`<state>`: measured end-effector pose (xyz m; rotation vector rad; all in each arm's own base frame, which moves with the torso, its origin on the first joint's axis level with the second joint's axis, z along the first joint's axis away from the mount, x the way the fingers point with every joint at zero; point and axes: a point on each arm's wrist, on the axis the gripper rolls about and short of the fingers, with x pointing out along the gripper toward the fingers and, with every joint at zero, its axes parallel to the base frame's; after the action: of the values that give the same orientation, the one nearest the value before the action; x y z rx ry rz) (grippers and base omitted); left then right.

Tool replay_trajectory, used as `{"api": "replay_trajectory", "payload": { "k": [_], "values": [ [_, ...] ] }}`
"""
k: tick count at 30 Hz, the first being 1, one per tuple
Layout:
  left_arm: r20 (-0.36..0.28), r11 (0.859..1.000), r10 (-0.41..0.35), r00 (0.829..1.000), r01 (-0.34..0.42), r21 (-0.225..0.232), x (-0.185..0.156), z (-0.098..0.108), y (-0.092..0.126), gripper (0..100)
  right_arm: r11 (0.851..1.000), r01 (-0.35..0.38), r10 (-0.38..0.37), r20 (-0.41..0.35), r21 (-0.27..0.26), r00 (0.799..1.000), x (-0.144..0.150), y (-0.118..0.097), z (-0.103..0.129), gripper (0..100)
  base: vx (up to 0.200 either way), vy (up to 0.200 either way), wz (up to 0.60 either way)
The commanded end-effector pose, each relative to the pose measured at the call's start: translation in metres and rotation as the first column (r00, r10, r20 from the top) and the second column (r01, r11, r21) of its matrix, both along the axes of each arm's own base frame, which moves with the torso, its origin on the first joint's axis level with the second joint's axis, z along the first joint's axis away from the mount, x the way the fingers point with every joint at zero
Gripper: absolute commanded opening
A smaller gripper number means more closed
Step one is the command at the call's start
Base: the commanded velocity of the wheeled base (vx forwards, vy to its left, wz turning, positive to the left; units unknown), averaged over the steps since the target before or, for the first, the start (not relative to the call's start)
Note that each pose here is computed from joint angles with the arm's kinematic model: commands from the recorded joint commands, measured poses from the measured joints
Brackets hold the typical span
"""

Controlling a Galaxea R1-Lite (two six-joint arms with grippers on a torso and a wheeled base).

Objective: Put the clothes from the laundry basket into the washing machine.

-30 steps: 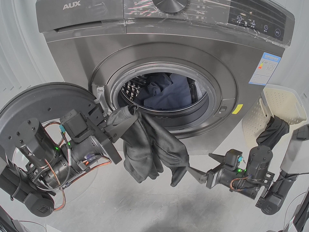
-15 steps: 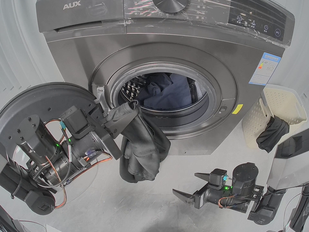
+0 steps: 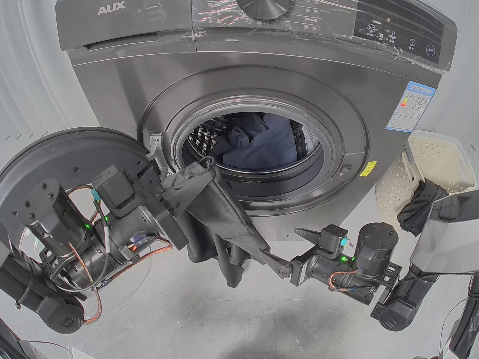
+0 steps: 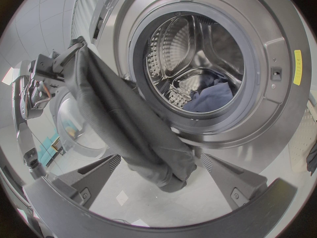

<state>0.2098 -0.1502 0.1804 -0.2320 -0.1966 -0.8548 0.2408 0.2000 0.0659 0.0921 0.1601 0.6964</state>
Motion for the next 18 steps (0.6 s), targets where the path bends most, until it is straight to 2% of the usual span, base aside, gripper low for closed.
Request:
{"api": "replay_trajectory", "payload": {
  "k": [1,4,9,12,16,18],
  "values": [
    [-0.002,1.000,-0.002,1.000,0.002,0.002,-0.001,-0.001,0.000,0,0.999,0.040,-0.040,0.031,0.019,0.999,0.009,-0.012,0.010,100,0.000,0.000,0.00],
    [-0.003,1.000,-0.003,1.000,0.003,0.005,0.000,-0.001,0.000,0,0.997,0.056,-0.058,0.060,0.045,0.997,0.011,-0.020,0.022,100,0.000,0.000,0.00],
    [-0.003,1.000,-0.003,1.000,0.003,0.005,0.000,-0.001,0.000,0,0.996,0.072,-0.076,0.074,0.057,0.994,0.012,-0.028,0.029,100,0.000,0.000,0.00],
    [-0.001,1.000,-0.002,1.000,0.002,0.003,0.000,-0.001,0.000,0,0.995,0.080,-0.086,0.086,0.066,0.993,0.015,-0.030,0.032,100,0.000,0.000,0.00],
    [0.001,1.000,0.000,1.000,0.000,0.002,0.001,0.000,0.000,0,0.990,0.099,-0.112,0.129,0.104,0.985,0.029,-0.030,0.045,100,0.000,0.000,0.00],
    [0.001,1.000,-0.002,1.000,0.002,0.003,0.000,0.000,0.001,0,0.990,0.090,-0.103,0.130,0.108,0.986,0.033,-0.024,0.045,100,0.000,0.000,0.00]
  ]
}}
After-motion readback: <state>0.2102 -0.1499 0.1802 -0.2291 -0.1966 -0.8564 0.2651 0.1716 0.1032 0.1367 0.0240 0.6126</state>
